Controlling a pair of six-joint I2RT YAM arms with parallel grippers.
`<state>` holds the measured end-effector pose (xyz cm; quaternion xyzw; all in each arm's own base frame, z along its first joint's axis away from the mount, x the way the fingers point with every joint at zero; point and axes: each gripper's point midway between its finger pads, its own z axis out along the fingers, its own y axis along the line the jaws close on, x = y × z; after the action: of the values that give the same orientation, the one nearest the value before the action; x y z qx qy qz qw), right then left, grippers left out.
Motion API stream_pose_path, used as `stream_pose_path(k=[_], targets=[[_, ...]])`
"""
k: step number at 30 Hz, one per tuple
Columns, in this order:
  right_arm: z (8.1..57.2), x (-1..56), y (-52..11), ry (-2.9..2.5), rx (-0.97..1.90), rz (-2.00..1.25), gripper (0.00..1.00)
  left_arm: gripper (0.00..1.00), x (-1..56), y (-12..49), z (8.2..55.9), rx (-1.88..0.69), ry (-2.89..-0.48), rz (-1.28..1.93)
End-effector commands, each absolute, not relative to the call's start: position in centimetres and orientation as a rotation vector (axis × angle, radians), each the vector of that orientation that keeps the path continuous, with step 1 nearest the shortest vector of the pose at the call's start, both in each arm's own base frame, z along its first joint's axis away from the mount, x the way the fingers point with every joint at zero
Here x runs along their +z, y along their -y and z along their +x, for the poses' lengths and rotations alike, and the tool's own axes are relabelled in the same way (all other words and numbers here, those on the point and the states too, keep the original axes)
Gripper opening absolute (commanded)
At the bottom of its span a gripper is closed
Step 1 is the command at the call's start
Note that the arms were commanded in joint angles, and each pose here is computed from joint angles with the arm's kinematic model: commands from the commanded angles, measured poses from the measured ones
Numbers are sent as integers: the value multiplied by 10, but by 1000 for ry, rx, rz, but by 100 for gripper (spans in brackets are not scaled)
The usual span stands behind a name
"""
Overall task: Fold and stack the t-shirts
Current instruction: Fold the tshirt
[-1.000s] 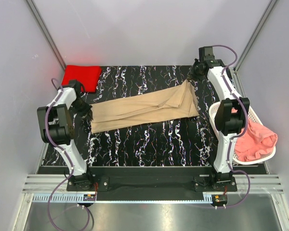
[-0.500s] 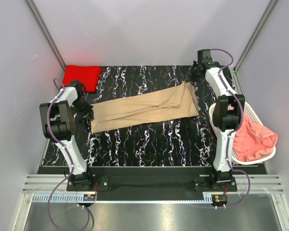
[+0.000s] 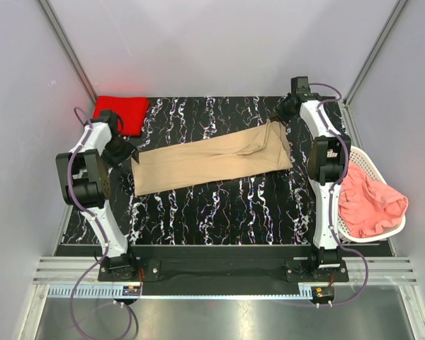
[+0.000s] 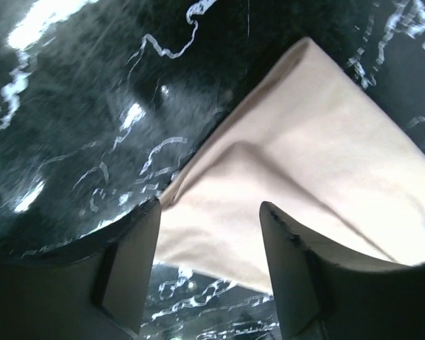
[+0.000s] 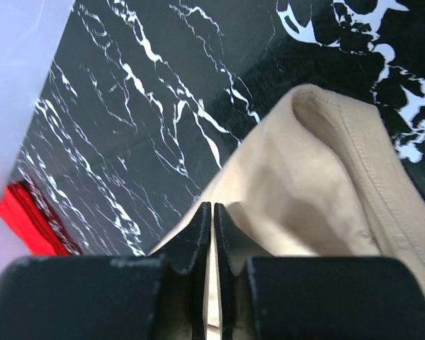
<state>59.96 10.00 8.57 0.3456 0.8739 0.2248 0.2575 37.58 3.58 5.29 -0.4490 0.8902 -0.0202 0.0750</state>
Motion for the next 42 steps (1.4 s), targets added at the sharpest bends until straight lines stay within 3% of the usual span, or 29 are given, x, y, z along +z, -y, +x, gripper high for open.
stream_pose_path(k=[1, 2, 3, 8, 16, 17, 19, 20, 23, 26, 28, 42], targets=[[612, 112, -105, -2295, 700, 1068, 11, 64, 112, -47, 380, -39, -2545, -1238], [618, 123, -105, -2267, 722, 1079, 13, 64, 115, -45, 379, -51, -2539, -1220], [616, 114, -108, -2292, 735, 1134, 28, 65, 120, -38, 373, -83, -2548, -1181], [607, 138, -110, -2340, 734, 1030, 42, 65, 126, 0, 365, -234, -2559, -988], [486, 180, -68, -2562, 356, 618, 45, 61, 110, 91, 361, -508, -2661, -701], [459, 153, -59, -2640, 266, 629, 45, 61, 105, 93, 362, -519, -2672, -709], [439, 170, -54, -2599, 255, 537, 49, 61, 97, 96, 360, -531, -2702, -736], [420, 151, -53, -2656, 244, 525, 49, 60, 88, 96, 359, -517, -2732, -748], [401, 141, -52, -2679, 238, 451, 45, 60, 73, 88, 352, -435, -2795, -789], [391, 126, -50, -2722, 216, 394, 30, 59, 56, 85, 344, -405, -2869, -840], [395, 115, -51, -2722, 224, 374, 27, 59, 45, 80, 340, -363, -2895, -869], [400, 83, -80, -2806, 174, 207, 38, 59, -10, -9, 310, -152, -2995, -1174]])
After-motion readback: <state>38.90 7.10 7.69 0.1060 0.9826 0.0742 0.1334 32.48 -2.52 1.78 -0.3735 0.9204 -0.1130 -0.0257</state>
